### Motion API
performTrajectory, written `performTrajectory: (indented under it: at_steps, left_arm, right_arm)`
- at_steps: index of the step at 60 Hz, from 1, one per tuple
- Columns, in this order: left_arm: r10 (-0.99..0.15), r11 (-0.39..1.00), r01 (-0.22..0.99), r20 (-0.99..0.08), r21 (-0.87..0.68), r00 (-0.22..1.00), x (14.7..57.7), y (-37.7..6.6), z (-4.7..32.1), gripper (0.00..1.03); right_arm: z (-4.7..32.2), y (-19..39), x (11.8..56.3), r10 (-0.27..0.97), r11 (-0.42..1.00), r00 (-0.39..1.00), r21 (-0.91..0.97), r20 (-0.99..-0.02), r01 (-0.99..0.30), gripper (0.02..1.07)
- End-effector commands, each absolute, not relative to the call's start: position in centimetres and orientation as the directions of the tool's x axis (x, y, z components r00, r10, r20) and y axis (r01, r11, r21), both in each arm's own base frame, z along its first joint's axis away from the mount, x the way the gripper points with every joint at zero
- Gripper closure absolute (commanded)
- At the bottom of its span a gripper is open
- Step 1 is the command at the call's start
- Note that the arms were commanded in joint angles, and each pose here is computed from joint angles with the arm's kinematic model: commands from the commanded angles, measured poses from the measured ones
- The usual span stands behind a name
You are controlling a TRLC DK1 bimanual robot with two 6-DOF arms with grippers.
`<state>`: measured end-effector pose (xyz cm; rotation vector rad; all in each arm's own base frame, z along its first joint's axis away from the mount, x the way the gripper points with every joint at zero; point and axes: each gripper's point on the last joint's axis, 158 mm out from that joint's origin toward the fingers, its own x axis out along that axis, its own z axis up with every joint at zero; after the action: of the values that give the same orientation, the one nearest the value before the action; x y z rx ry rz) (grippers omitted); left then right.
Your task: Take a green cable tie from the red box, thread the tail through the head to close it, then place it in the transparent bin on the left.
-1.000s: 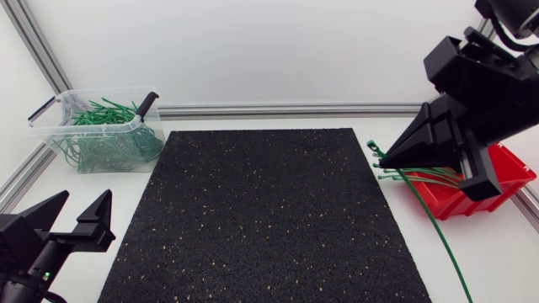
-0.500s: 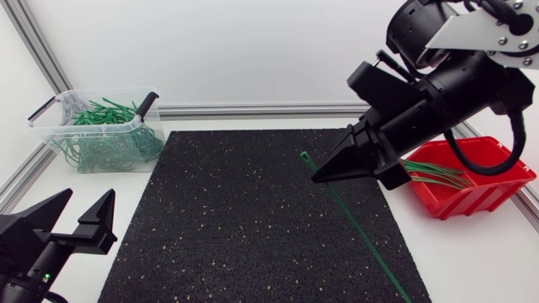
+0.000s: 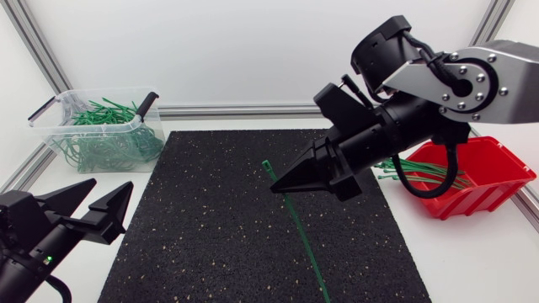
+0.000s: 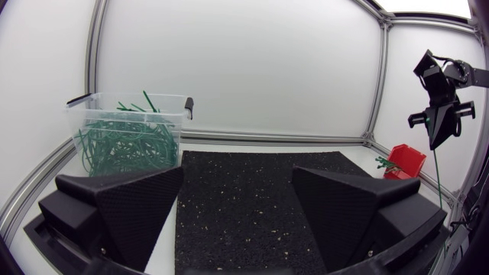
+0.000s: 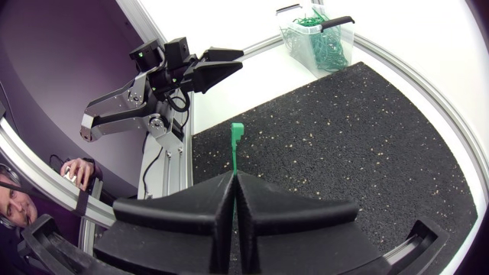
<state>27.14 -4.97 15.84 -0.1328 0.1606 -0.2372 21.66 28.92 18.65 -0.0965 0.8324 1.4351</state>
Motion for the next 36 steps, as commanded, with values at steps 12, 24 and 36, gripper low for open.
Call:
performTrajectory:
  at_steps: [12,24,36]
  left_arm:
    - [-0.463,0.862,0.427,-0.084,-0.272,0.882,28.0,-9.0,21.6,0.04]
    - [-0.659,0.723,0.586,-0.11,-0.367,0.744,28.0,-13.3,22.8,0.04]
    - [-0.823,0.532,0.698,-0.1,-0.48,0.559,27.2,-16.7,24.8,0.04]
  right_arm:
    - [17.3,28.3,22.9,0.876,0.177,-0.107,0.519,-0.471,-0.836,1.01]
    - [17.5,28.0,23.4,0.899,0.152,-0.122,0.561,-0.42,-0.813,1.01]
    - [18.5,28.3,23.2,0.915,0.107,-0.151,0.586,-0.373,-0.803,1.01]
